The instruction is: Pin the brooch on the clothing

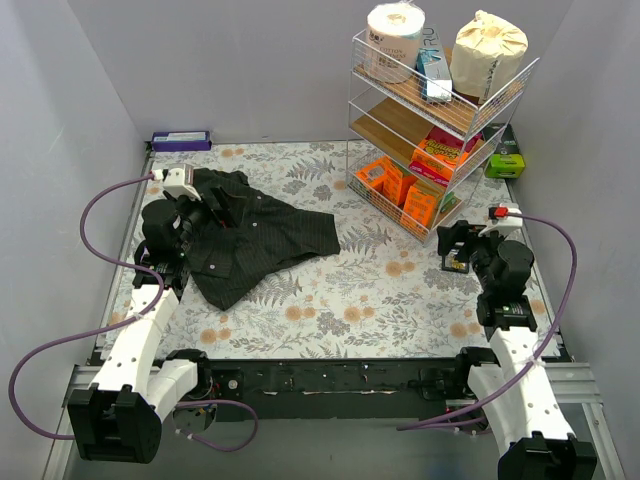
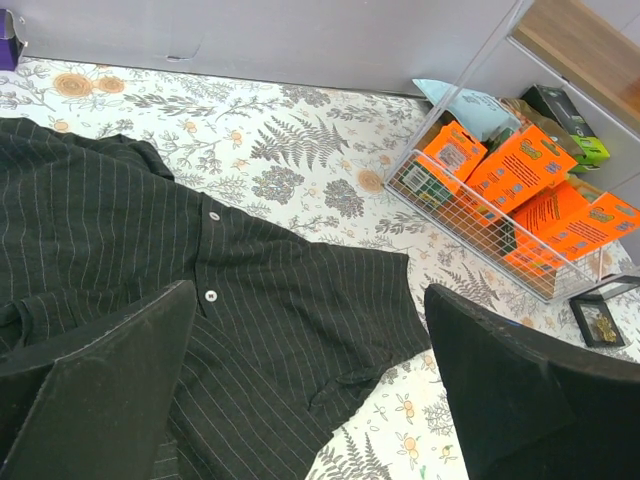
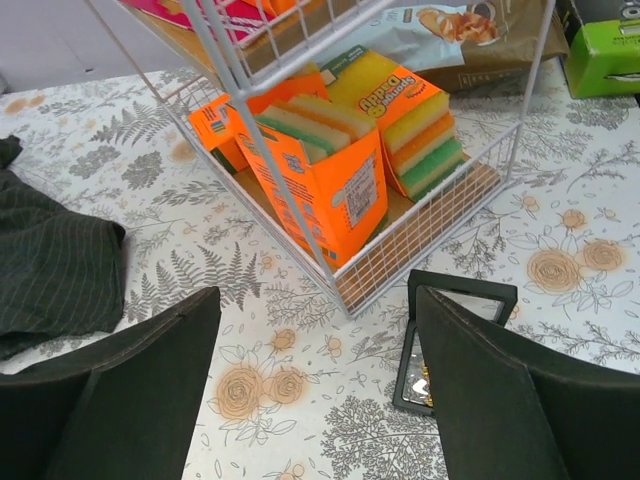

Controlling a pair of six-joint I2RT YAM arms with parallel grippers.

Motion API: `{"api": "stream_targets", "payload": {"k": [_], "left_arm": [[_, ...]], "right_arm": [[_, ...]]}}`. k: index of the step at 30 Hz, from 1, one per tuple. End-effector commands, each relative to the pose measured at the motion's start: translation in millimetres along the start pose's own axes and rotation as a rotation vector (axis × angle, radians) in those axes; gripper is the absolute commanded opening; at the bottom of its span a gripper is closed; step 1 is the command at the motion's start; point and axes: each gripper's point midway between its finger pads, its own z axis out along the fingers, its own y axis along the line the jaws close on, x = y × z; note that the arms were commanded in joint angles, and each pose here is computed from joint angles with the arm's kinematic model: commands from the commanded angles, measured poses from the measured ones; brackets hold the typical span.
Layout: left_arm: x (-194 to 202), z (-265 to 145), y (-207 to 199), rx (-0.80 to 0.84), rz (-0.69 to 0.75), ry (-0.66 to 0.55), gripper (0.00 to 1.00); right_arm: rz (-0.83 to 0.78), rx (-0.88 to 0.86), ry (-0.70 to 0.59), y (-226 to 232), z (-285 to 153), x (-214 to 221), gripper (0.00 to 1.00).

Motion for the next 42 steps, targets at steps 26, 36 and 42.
{"api": "stream_targets", "payload": {"k": [26, 36, 42], "left_arm": [[102, 31, -37, 0.101, 0.190, 0.394, 0.98], [102, 32, 41, -0.205, 0.087, 0.422, 0.98], [111, 4, 107, -0.427, -0.064, 0.424, 0.98]], "right_arm": [[-0.192, -0.555, 0.293, 234, 3, 48, 0.85], [-0.087, -0.589, 0.479, 265, 91, 67, 0.83], [-0.103, -0.548, 0.559, 272, 124, 91, 0.82]]}}
